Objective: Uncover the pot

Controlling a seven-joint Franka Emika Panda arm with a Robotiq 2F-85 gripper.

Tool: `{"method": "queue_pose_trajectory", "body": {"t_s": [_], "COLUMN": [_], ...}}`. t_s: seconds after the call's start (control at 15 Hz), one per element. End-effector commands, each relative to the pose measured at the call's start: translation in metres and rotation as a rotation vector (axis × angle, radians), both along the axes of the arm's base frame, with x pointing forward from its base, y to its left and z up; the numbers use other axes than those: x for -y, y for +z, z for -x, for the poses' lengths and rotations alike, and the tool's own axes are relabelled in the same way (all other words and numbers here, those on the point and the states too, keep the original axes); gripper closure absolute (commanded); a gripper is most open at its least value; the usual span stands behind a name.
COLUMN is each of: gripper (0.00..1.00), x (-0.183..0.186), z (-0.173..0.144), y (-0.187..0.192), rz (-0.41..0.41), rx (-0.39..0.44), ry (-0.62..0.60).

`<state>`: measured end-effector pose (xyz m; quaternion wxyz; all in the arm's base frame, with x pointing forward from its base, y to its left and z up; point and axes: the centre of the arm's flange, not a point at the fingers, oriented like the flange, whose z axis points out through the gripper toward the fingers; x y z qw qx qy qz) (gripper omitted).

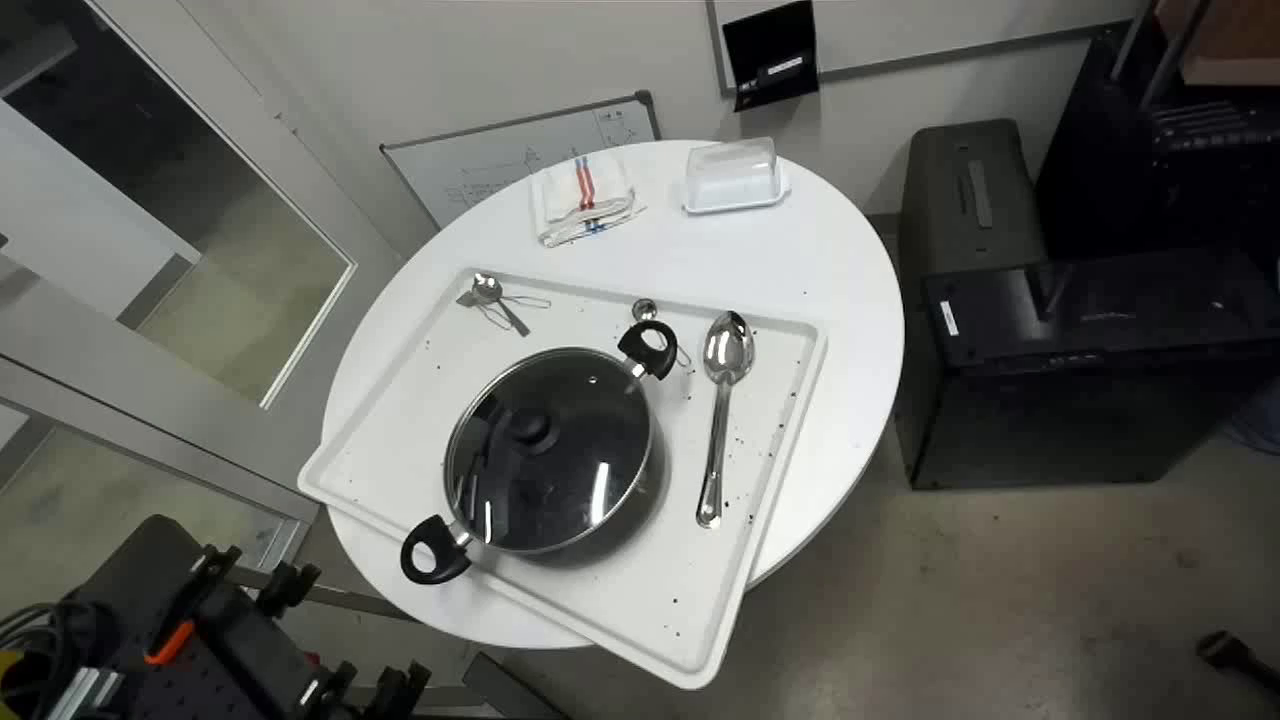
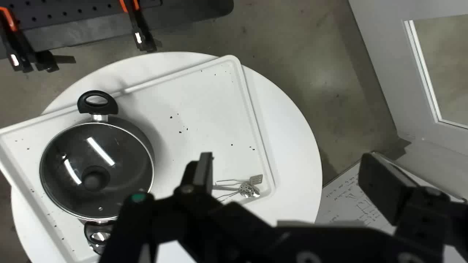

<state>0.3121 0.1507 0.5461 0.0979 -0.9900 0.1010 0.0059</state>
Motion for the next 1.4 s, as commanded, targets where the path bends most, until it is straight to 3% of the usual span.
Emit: {"method": "queue_pose_trajectory", "body": {"t_s": [0.0,0.8,1.33], "gripper": [0.0,0.0,0.0], "x": [0.0,0.01,0.079], "z": [0.0,-0.004,-0.04], "y": [0.0,-0.009,-0.095], "rz": [0.0,0.014,0.147], "rx": [0.0,0.004,-0.011], "ry": [0.0,-0.015,-0.126]}}
